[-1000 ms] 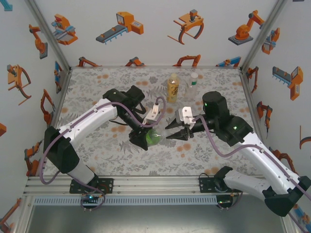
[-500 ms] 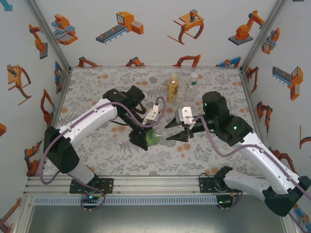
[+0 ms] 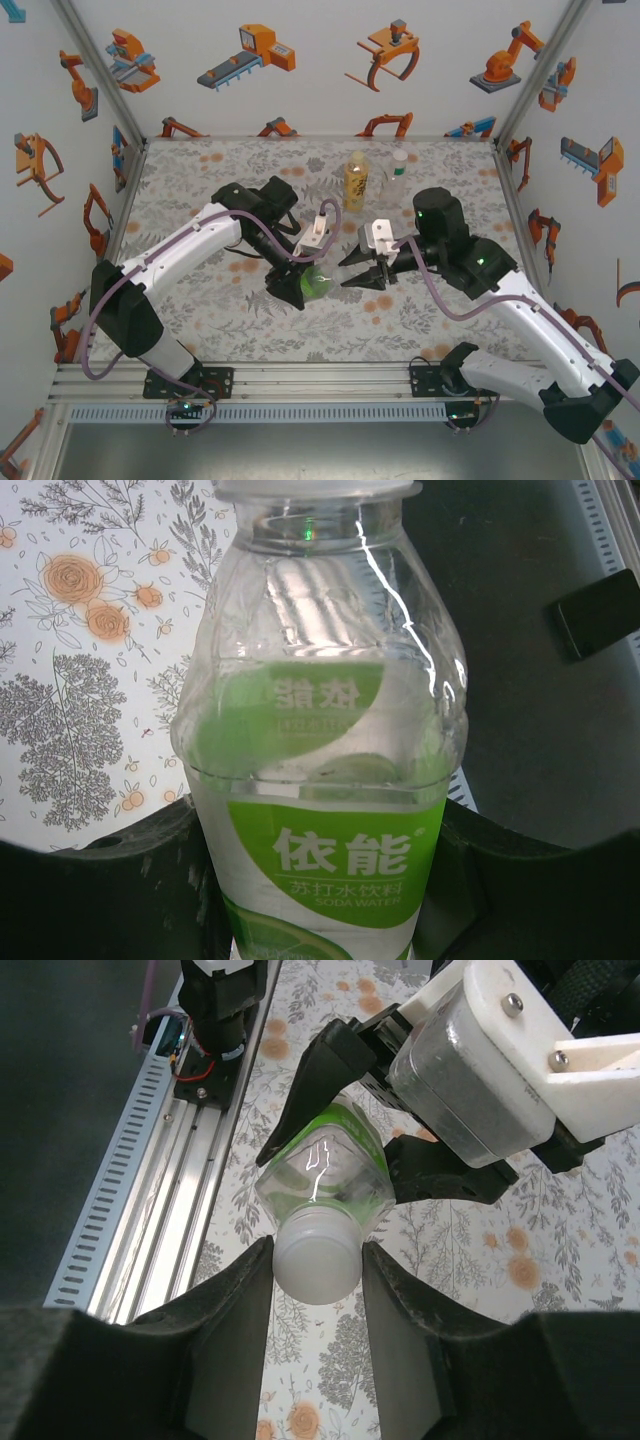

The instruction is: Screw on the bottle caps

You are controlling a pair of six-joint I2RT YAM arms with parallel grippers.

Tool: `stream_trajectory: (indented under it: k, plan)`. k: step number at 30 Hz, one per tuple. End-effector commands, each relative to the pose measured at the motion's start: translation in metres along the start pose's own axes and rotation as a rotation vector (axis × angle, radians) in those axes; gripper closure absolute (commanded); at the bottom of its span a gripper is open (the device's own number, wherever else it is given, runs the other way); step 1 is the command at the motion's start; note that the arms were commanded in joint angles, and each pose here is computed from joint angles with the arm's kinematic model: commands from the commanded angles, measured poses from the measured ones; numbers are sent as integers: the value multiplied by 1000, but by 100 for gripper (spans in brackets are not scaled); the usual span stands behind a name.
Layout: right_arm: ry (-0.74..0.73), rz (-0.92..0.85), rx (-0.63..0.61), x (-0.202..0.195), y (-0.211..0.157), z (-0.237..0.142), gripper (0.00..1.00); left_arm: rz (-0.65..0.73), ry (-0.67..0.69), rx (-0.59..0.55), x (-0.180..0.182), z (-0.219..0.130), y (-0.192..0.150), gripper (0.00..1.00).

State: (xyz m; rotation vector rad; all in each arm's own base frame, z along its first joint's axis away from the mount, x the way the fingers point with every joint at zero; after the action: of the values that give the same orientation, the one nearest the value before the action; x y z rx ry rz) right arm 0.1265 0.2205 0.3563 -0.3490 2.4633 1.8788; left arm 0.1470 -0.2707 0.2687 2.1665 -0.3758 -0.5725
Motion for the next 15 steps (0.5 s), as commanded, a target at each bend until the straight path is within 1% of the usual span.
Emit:
stream_trajectory:
  k: [1, 2, 4, 7, 11, 15]
  plan:
    - [-4, -51, -25, -1, 12, -3, 64, 38, -19, -38, -6, -4, 10, 100]
    - [-4, -49, -24, -1, 11, -3, 67, 38, -18, -39, -6, -4, 10, 100]
    - [0, -45, -24, 0, 11, -3, 78, 41, -17, -40, -6, -5, 11, 100]
    - [8, -29, -27, 1, 11, -4, 100, 58, 1, -21, -6, -6, 10, 100]
    - [-33, 80, -39, -7, 11, -1, 100, 73, 103, -2, 1, -11, 8, 100]
    - [-112, 204, -94, -19, 9, 2, 100, 107, 269, 9, 12, -18, 5, 100]
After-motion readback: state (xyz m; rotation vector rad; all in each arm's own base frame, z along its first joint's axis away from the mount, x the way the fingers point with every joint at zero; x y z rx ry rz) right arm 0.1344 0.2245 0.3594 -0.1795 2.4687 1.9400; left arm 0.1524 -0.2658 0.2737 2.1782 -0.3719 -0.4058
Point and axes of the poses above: each hand's point on the last joint's axis, 136 mm out from that joint toward the fingers, its own z axis out along the fingers, its own x axis along the line the jaws close on, y = z × x, the point moved 6 cm from there along -z, back along the fingers, and after that the axes turned 3 degrees about z, right-handed, at the moved point
